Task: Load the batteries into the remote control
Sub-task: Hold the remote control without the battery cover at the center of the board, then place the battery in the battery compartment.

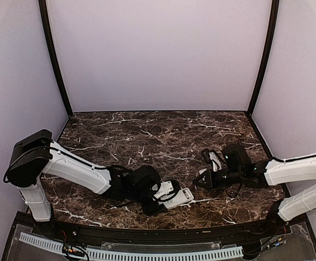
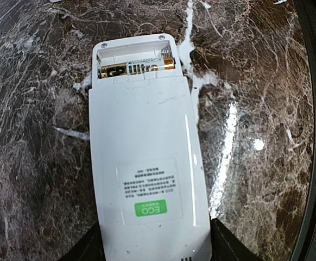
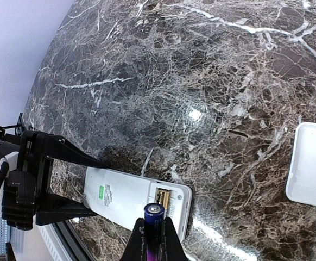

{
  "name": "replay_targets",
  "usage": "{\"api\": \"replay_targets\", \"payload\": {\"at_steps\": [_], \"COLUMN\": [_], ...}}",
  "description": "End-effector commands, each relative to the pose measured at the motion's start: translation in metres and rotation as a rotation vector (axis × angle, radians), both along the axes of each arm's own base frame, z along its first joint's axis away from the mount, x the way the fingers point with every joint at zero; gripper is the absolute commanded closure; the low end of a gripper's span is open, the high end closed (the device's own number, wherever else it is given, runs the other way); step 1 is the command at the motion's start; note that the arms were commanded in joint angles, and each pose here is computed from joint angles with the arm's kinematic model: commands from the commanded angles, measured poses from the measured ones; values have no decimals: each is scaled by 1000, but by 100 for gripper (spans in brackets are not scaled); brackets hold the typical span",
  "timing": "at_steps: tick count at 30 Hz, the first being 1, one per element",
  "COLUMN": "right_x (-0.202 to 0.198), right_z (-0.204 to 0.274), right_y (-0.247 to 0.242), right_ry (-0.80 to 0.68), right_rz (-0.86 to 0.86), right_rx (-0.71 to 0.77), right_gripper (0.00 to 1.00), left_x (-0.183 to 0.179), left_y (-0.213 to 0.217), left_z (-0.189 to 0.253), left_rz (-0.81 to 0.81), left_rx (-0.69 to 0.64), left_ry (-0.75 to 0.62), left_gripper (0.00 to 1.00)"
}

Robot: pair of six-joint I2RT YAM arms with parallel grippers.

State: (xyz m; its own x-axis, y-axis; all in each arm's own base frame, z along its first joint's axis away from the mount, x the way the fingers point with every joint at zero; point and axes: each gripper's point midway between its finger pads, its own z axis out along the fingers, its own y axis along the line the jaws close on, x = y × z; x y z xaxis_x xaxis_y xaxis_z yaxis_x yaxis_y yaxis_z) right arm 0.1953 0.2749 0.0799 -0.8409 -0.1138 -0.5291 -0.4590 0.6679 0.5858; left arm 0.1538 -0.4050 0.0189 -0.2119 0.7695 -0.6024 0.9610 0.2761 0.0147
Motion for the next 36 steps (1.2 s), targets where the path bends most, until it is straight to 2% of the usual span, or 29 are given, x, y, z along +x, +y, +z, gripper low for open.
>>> {"api": "replay_targets", "payload": {"at_steps": [1,5,14,19,28,36], "right_x": [-2,-1,2,7,10,16], "right_z": [2,2,8,3,-26,-29], "right_y": [7,11,13,19,33,34], "right_ry": [-8,-10,-41,-73,-127,-163], "right_rz": [11,21,25,30,95,85], "right_rx": [28,30,25,30,-99,-119], "right_gripper": [100,100,100,100,100,100], "left_x": [1,6,9,10,10,8], "left_y": [29,33,39,40,42,43], "left_z": [-27,-27,-25,-25,-25,-27], "left_rz": [68,116,157,180,191,185], "left_rx": [148,162,164,162,167,172], "left_ry": [11,3,-2,2,6,12], "left_gripper": [42,48,53,54,54,55]}}
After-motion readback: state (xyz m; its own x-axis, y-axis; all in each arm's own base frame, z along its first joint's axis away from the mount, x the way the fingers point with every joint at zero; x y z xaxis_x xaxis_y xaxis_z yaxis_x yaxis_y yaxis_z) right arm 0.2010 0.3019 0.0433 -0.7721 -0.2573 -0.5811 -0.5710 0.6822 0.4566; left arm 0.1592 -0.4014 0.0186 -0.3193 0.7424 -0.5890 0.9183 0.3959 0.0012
